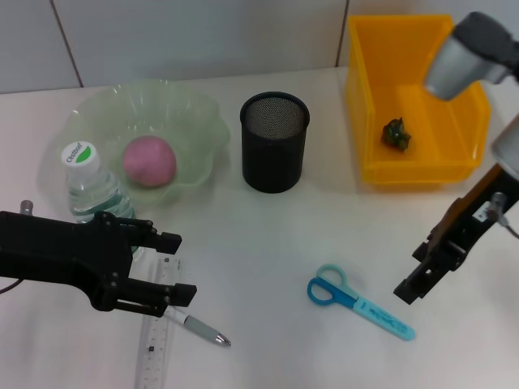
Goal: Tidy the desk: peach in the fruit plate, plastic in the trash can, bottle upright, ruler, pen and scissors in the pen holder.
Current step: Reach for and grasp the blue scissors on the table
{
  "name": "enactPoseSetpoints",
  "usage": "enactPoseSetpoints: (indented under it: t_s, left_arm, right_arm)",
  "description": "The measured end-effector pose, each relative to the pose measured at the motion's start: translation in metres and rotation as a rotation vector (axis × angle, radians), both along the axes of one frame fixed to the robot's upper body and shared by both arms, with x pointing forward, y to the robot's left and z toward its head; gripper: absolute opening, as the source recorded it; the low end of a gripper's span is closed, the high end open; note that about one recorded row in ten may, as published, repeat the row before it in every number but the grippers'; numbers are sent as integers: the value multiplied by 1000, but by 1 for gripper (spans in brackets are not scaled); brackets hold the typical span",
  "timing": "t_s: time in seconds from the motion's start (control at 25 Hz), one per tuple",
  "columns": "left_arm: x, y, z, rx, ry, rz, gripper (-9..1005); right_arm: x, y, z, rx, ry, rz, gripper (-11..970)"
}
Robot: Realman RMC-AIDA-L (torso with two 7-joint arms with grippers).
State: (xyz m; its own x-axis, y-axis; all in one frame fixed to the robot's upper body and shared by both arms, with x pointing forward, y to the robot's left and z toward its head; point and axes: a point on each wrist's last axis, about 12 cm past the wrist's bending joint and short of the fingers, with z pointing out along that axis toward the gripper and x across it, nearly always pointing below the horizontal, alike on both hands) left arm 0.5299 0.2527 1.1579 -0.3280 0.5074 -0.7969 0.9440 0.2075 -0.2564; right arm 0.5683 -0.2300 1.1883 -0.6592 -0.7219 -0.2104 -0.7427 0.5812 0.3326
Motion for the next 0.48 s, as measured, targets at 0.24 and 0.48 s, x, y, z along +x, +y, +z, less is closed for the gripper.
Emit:
enactPoseSetpoints:
  t_s: [0.24, 0.48]
  left_arm:
    - [1, 0, 1, 1, -5, 1, 784]
    - [3, -1, 2, 2, -11, 0, 785]
  right_arm:
    - [3, 24, -2, -133, -11, 12, 810]
    - [0, 48, -9, -240, -41, 58, 810]
